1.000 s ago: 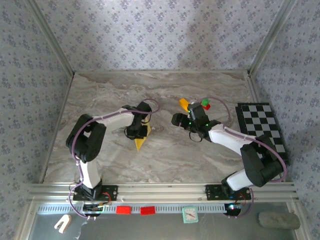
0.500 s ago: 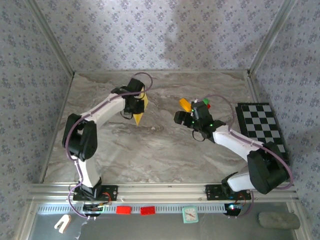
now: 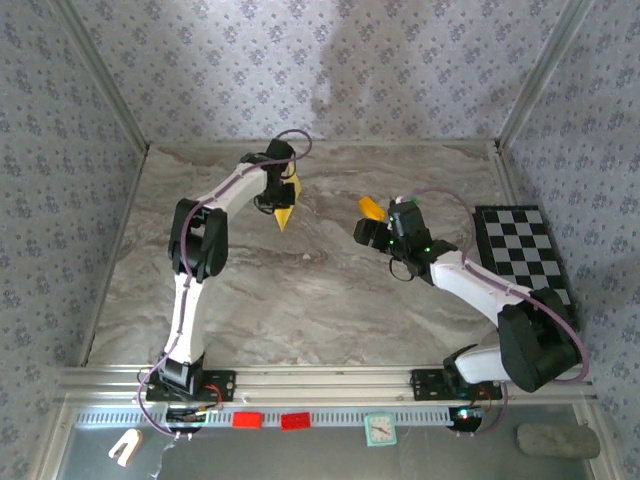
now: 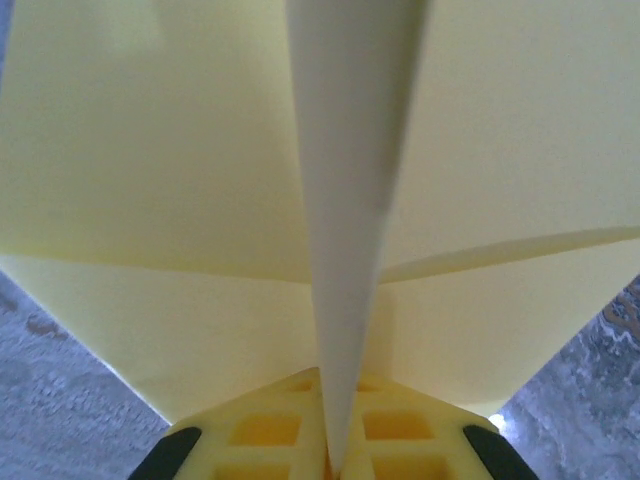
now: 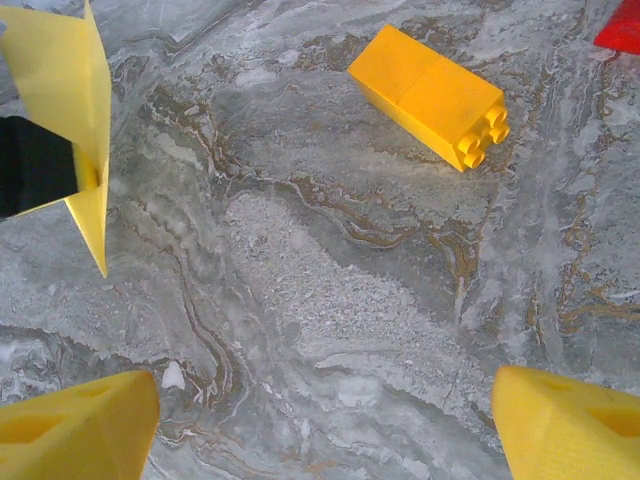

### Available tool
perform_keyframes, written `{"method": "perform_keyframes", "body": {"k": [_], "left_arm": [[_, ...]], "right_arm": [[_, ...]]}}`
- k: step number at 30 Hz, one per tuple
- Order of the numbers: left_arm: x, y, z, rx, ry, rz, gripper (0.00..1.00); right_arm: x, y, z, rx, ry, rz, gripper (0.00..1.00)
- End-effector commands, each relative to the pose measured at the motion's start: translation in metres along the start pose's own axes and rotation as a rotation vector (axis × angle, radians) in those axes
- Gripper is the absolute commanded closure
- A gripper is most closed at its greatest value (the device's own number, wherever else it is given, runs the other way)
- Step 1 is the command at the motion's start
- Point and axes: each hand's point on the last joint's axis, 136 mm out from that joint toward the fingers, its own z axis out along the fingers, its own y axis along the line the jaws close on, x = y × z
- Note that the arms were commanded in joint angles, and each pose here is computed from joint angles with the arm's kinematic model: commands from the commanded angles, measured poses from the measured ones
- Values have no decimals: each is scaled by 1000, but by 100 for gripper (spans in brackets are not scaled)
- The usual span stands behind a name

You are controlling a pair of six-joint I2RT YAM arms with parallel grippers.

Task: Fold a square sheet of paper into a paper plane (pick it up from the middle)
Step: Move the paper plane to the top-center of the table.

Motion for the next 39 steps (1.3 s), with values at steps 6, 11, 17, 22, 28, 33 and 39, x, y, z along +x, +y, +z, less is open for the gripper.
{"method": "perform_keyframes", "body": {"k": [6, 11, 17, 22, 28, 33, 39], "left_arm": [[11, 2, 13, -23, 86, 13, 86], [12, 8, 17, -63, 85, 6, 79], [14, 11, 23, -90, 86, -2, 70], [18, 10, 31, -89, 100, -12, 66], [28, 18, 43, -160, 122, -35, 61], [37, 19, 53, -183, 144, -57, 60], [20, 5, 30, -129, 87, -96, 58]], "right_arm": [[3, -7, 2, 18, 7, -11, 12], [4, -8, 4, 15, 14, -5, 12], [4, -7, 5, 9, 20, -2, 12], [5, -7, 6, 12, 27, 2, 12], [5, -8, 7, 15, 29, 4, 12], [6, -8, 8, 17, 32, 6, 12], [2, -7, 7, 19, 28, 1, 12]]}}
